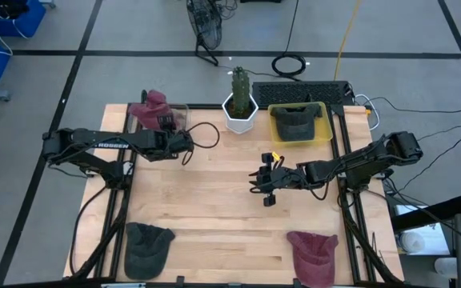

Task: Pick & Place hat
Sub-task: Put the left red cap into the transparent bin

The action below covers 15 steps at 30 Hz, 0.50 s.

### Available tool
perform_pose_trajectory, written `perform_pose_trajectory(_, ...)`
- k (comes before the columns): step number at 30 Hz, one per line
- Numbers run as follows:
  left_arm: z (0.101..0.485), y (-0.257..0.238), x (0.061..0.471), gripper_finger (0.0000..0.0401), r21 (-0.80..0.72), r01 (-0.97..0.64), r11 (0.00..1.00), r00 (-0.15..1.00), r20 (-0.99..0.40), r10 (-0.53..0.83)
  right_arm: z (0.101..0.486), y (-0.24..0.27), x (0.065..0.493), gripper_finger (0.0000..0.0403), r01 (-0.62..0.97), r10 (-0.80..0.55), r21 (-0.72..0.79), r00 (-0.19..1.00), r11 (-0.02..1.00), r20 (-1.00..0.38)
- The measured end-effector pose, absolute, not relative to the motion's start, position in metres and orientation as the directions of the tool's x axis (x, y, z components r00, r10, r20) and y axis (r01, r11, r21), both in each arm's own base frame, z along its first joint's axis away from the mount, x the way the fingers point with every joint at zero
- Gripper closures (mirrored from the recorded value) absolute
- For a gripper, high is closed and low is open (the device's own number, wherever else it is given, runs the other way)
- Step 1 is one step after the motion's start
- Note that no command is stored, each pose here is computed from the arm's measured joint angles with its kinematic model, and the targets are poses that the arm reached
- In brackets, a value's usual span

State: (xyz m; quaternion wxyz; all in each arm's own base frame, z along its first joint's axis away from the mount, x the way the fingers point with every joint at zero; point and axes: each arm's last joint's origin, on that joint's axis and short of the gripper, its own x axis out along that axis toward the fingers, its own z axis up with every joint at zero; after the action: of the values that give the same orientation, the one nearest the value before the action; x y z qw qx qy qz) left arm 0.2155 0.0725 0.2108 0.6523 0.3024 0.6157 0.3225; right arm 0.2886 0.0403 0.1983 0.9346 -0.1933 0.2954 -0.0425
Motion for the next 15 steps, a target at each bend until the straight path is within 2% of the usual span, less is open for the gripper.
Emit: perform_pose_trajectory(15, 0.2148, 0.0629, 0.2171, 0.035, 0.881, 0.02, 0.473, 0.014, -0.474, 0.881, 0.1984, 0.0402, 0.2886, 0.0314, -0.034, -0.194, -0.387, 0.822, 0.922, -0.535)
